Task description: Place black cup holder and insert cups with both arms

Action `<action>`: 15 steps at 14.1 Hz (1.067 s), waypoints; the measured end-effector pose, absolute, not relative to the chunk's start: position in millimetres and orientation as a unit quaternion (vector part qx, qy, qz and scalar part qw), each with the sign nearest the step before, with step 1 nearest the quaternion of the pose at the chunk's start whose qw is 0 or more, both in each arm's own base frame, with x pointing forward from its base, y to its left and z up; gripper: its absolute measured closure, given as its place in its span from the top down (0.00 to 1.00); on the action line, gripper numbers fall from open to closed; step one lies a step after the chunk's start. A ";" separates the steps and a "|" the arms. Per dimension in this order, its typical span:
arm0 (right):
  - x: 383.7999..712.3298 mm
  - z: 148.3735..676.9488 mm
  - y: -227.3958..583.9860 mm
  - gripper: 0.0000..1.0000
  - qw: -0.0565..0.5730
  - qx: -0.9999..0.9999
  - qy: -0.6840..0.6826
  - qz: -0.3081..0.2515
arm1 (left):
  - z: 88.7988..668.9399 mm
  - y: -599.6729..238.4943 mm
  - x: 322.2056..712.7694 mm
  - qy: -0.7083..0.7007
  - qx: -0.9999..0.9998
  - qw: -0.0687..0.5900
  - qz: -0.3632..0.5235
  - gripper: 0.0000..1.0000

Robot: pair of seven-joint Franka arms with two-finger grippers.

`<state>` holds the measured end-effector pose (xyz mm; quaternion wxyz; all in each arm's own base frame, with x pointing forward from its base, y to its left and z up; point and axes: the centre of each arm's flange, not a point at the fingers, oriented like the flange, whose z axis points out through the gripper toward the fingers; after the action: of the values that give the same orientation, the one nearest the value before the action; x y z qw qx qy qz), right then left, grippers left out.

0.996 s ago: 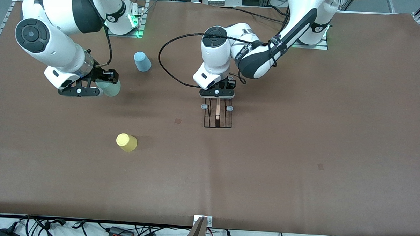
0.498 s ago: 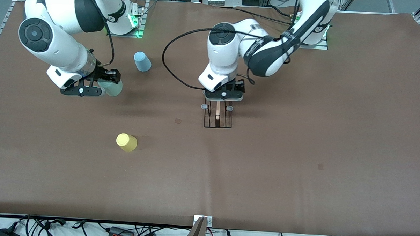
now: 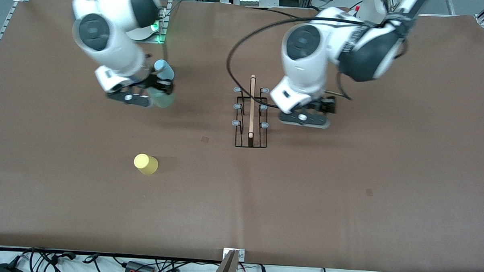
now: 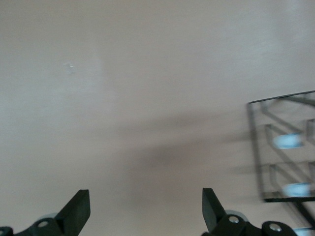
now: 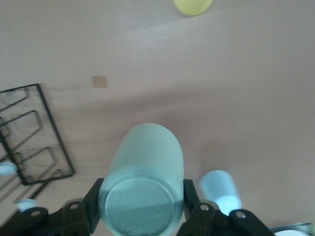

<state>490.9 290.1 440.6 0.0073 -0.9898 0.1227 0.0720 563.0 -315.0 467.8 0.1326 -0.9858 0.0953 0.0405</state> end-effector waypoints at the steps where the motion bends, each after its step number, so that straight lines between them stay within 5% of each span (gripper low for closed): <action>1: 479.3 434.5 319.9 0.67 0.011 -0.988 0.140 0.065 | 468.6 -287.3 575.6 0.107 -0.984 0.134 0.053 1.00; 9: 400.6 411.5 456.1 0.67 0.059 -0.971 0.227 0.035 | 472.7 -122.9 628.8 0.118 -0.985 0.086 0.095 1.00; 15: 390.4 381.8 474.2 0.67 0.048 -0.975 0.215 0.034 | 500.9 -64.9 628.8 0.129 -0.986 0.050 0.092 1.00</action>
<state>390.4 474.2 381.8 0.0483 -0.9749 0.2147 0.0336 628.8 -64.9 500.9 0.0496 -0.9862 0.1286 0.0922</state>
